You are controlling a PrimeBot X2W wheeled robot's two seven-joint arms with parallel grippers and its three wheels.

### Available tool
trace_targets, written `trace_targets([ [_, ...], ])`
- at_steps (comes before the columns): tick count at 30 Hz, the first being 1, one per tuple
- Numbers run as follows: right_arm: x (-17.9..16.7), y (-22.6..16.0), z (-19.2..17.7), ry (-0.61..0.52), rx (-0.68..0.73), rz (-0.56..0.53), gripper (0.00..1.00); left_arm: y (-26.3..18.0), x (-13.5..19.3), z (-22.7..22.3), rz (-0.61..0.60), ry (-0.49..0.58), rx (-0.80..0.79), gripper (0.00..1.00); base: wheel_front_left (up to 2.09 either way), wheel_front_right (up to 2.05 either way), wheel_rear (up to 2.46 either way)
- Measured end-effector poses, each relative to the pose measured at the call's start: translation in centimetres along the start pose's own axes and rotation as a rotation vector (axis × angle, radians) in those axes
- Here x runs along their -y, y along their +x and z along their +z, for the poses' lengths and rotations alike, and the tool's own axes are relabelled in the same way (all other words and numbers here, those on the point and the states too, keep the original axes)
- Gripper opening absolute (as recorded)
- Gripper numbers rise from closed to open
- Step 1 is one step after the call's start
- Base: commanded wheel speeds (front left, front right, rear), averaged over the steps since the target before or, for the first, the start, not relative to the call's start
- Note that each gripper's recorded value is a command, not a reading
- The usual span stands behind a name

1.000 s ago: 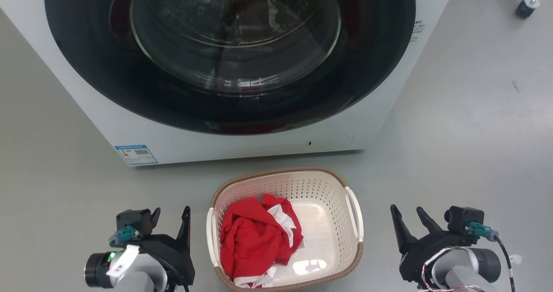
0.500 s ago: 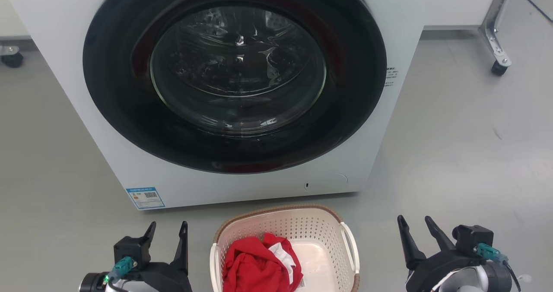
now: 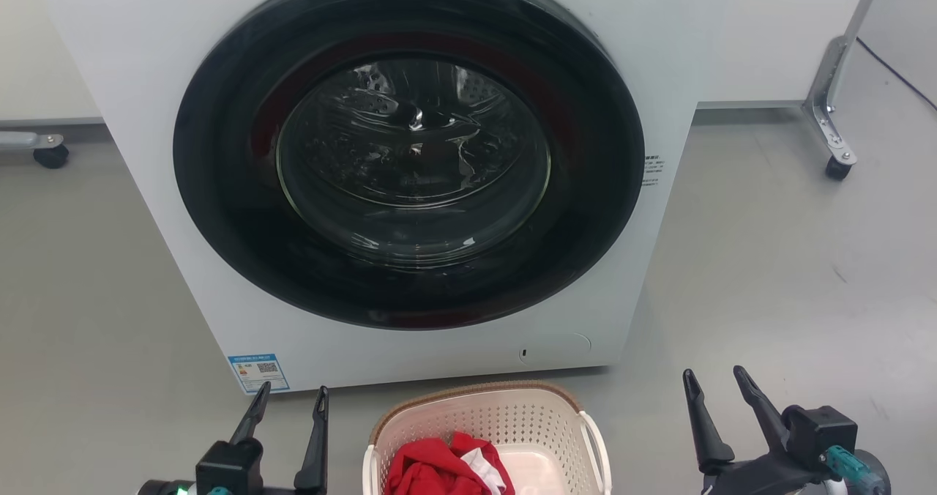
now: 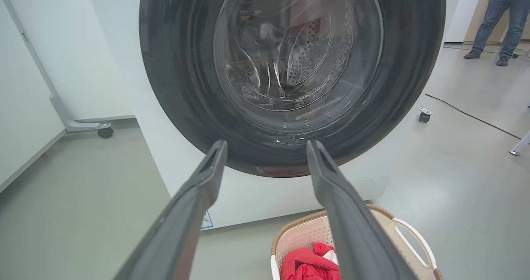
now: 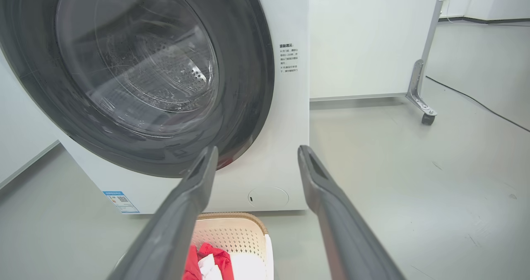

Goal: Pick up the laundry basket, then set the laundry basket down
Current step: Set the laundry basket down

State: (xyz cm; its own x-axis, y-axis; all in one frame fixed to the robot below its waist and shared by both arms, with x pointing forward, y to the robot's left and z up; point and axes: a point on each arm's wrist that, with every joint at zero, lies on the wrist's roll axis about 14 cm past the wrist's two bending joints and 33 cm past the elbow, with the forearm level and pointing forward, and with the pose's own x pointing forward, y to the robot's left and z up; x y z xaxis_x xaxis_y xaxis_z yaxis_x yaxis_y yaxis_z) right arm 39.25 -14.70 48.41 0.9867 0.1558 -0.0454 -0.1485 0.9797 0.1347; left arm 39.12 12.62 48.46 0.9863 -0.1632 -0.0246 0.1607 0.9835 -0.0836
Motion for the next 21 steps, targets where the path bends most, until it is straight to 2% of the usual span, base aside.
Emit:
trace_targets([
  [7,-0.2,-1.8,1.6,-0.020,0.067,-0.004,1.00,-2.2,0.6,1.0,-0.010,0.020,0.047,1.00,0.00,0.00,0.00],
  [21,0.3,-4.3,1.9,-0.020,0.095,-0.043,1.00,-4.9,-0.3,0.7,0.046,-0.004,0.050,1.00,0.00,0.00,0.00],
])
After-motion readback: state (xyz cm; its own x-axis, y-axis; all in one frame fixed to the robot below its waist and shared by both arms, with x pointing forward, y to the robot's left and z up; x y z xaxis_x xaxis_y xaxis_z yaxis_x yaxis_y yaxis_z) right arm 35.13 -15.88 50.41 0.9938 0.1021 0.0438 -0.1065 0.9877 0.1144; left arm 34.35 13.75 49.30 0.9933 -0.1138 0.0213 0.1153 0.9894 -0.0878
